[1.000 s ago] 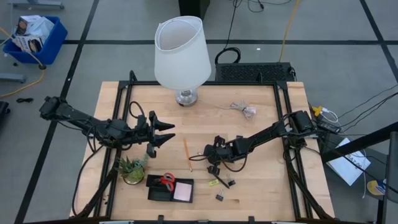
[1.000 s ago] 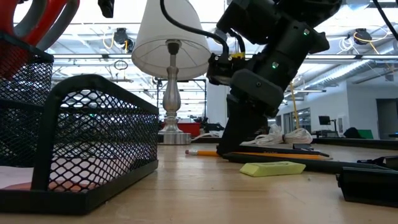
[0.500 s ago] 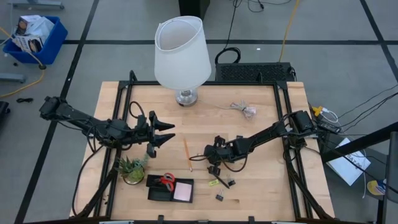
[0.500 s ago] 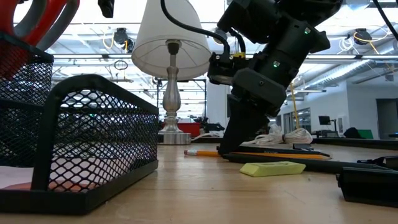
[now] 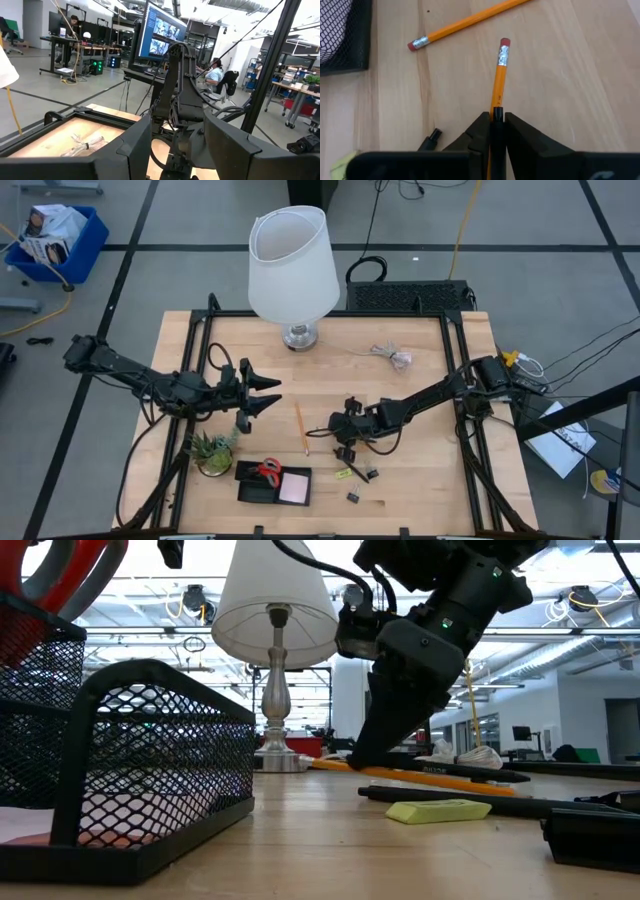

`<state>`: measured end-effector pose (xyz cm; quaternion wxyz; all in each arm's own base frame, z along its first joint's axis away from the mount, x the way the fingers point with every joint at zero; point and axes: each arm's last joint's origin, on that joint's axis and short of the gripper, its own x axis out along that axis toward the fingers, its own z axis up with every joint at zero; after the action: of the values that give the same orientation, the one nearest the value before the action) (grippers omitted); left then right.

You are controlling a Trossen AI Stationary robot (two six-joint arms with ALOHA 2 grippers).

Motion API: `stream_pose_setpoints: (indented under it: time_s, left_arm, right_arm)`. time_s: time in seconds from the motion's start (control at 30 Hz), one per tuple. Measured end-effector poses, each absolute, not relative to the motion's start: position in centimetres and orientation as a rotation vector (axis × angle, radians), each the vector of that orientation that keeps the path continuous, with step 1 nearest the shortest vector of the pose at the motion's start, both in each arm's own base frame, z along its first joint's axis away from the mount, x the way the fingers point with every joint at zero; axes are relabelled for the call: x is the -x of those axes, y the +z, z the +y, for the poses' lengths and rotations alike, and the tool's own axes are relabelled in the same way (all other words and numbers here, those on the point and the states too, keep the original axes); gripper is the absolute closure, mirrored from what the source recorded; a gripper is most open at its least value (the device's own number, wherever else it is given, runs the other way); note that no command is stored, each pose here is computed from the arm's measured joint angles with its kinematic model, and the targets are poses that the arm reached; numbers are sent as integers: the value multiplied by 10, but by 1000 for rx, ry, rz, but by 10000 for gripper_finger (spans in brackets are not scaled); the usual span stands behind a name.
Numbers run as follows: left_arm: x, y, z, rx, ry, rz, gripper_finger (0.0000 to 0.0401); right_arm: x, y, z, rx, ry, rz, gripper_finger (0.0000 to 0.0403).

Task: Pick and place office supplies into organizer
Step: Put the black pen into the black desk organizer

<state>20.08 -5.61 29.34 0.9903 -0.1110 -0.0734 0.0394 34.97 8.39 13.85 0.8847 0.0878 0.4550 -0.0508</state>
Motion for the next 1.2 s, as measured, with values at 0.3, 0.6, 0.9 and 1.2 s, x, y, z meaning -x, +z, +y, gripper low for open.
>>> stream_pose_setpoints:
  time_s: [0.3, 0.6, 0.9, 1.2]
  left_arm:
    - [-201, 293, -56, 223, 79, -148, 217]
    - [-201, 293, -56, 223, 79, -147, 217]
    - [-201, 293, -56, 223, 79, -148, 217]
    - [-201, 293, -56, 224, 82, -148, 217]
  right_arm:
    - [-350, 139, 84, -175, -100, 947, 354]
    - [-350, 139, 84, -171, -97, 947, 353]
    - [-347, 133, 83, -227, -39, 972, 356]
    - [-336, 115, 80, -355, 22, 906, 343]
